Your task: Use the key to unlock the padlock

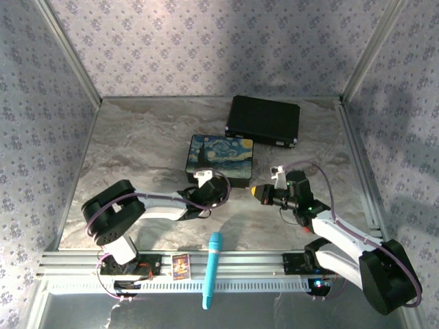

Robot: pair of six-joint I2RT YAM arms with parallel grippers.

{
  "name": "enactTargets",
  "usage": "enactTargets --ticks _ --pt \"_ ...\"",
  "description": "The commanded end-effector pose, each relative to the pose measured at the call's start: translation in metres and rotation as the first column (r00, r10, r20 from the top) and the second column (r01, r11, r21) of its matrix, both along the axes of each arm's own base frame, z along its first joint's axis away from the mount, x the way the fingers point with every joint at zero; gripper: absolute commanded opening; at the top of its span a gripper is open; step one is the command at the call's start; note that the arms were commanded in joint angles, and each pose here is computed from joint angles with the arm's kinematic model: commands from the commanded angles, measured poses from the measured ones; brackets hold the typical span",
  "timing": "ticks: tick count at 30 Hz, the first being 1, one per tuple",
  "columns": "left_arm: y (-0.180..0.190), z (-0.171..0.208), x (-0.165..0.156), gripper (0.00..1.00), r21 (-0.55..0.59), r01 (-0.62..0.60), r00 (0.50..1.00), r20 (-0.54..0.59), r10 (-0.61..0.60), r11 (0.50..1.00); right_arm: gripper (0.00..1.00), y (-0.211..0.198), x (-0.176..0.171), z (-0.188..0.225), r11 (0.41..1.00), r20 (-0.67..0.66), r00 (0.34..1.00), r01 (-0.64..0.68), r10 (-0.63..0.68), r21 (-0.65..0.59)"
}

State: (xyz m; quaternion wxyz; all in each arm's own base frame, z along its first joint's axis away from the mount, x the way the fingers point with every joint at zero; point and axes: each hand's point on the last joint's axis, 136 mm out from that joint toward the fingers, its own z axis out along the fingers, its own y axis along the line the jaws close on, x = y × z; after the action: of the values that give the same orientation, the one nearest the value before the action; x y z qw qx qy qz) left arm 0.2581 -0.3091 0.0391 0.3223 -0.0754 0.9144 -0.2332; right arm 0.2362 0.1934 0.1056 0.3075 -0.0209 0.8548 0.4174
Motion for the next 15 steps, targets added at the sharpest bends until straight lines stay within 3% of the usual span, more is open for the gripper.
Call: enactTargets --ticks 1,5,8,15 --pt "-0.001 -0.003 0.004 0.37 -0.001 -0.036 0.999 0.016 0.036 0.999 0.0 -0.001 0.001 0.0 1.0 0.006 1.0 0.019 -0.019 0.003" --pt "-0.007 -0.005 0.001 0.21 -0.018 -0.013 1.0 0.0 0.013 1.0 0.0 0.012 -0.004 -0.003 0.999 -0.001 0.999 -0.041 0.041 -0.007" --pt "-0.009 -0.007 -0.001 0.19 -0.01 -0.005 1.0 -0.005 0.005 1.0 0.0 0.02 -0.006 -0.01 0.998 -0.036 0.998 -0.042 0.044 0.046" --pt "-0.002 -0.032 -0.005 0.43 0.108 -0.025 0.999 -0.033 0.029 0.994 0.0 0.02 -0.009 -0.028 0.998 -0.075 0.997 -0.007 0.012 0.059"
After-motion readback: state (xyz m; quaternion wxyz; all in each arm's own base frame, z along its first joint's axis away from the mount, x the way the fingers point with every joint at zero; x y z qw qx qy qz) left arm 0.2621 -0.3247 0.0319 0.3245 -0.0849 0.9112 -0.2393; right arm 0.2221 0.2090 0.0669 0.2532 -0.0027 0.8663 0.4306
